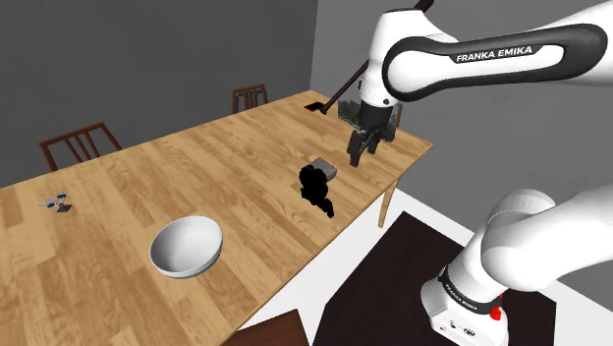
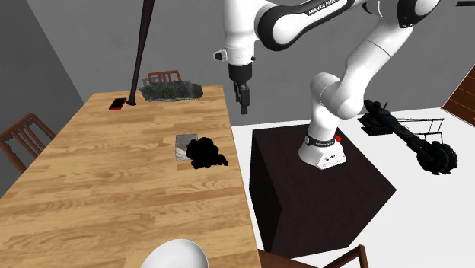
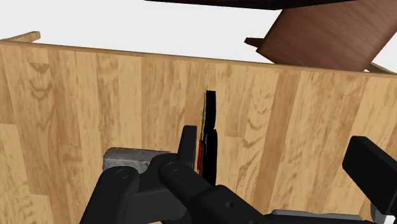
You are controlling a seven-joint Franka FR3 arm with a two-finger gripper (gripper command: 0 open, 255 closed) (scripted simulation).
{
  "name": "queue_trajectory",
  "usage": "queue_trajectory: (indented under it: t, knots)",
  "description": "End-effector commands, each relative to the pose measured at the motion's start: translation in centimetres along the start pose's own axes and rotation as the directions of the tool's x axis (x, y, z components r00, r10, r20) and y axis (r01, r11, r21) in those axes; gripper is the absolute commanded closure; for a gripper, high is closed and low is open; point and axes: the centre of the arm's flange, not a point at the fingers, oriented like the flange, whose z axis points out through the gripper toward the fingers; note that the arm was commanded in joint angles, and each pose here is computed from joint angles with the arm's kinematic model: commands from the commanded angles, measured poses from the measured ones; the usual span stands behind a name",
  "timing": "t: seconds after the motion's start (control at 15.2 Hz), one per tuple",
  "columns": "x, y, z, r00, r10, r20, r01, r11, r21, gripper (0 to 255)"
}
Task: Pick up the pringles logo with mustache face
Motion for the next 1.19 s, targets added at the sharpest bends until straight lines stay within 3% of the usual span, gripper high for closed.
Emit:
queue_trajectory:
  t: [0.0, 0.86, 1.12]
  knots:
    - [1.8, 0.2, 1.8, 1.0, 0.005, -0.009, -0.005, 1.0, -0.004, 0]
    - [13.2, 2.2, 13.5, 0.998, 0.038, -0.047, -0.04, 0.999, -0.032, 0]
    - [13.3, 2.3, 15.6, 0.998, 0.038, -0.047, -0.04, 0.999, -0.032, 0]
